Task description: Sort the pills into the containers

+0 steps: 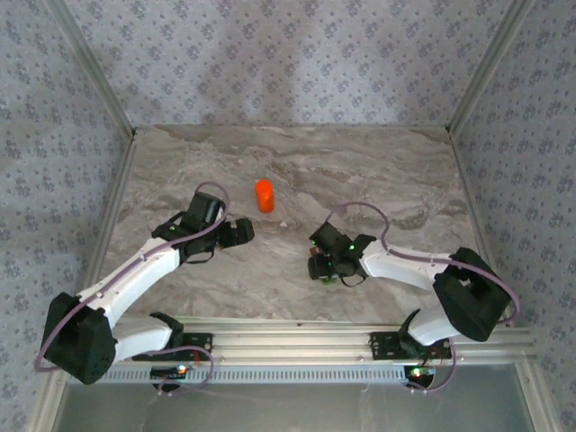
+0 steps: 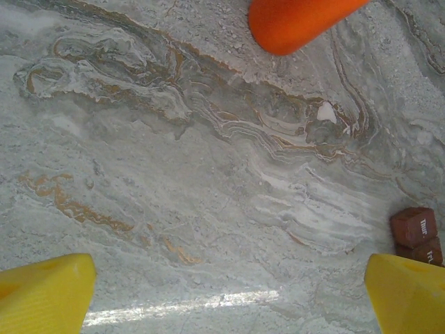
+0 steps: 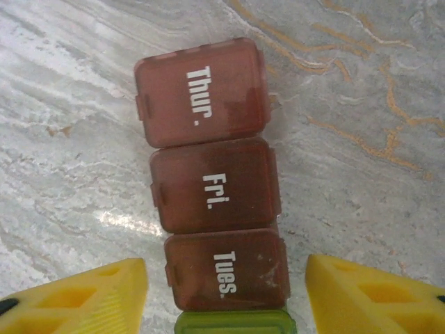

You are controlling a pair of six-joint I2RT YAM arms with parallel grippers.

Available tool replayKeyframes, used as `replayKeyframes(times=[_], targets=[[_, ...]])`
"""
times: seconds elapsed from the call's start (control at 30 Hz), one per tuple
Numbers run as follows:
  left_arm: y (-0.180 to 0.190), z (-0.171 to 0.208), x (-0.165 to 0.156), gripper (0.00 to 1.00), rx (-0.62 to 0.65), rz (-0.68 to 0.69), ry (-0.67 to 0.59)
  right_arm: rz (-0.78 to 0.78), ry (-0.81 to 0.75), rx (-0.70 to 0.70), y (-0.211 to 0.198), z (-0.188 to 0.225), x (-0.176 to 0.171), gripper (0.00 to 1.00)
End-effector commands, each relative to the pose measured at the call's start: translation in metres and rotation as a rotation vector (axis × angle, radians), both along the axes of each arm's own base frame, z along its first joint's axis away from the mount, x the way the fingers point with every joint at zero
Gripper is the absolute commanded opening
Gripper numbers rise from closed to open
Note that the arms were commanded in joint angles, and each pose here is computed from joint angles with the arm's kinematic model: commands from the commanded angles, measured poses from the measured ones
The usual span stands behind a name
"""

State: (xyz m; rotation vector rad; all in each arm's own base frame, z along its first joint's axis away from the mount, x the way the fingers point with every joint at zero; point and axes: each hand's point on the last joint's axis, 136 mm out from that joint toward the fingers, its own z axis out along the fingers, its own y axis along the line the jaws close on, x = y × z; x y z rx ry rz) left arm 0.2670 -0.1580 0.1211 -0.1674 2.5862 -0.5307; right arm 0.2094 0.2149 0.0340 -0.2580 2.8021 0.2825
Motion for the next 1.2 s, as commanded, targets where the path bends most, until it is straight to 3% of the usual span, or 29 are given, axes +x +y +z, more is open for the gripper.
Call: replayKeyframes(times=[0.0, 0.27, 0.53, 0.6, 0.7, 0.87, 1.17], targets=[[-0.005, 0.007, 0.004, 1.0, -0.023, 0.002, -0.018, -0.001, 0.009, -0.036, -0.004, -0.008, -0.001, 0.56], [-0.012, 0.021, 0.007, 1.0, -0.087, 0.013, -0.039, 0.046, 0.025, -0.003, -0.004, -0.008, -0.002, 0.23], [-0.053, 0.068, 0.01, 0.96, -0.323, -0.09, -0.08, 0.079, -0.067, 0.279, 0.0, 0.059, 0.014, 0.18], [-0.057, 0.073, 0.012, 0.96, -0.348, -0.089, -0.075, 0.05, -0.074, 0.288, -0.008, 0.067, 0.019, 0.22], [-0.057, 0.074, 0.016, 0.96, -0.35, -0.071, -0.083, 0.026, -0.068, 0.254, -0.011, 0.068, 0.024, 0.43], [-0.039, 0.062, 0.018, 0.97, -0.271, 0.0, -0.079, 0.028, -0.025, 0.155, 0.007, 0.059, 0.019, 0.66], [-0.016, 0.043, 0.015, 0.98, -0.247, 0.084, -0.054, -0.064, 0.058, -0.122, 0.014, 0.025, 0.014, 0.68]])
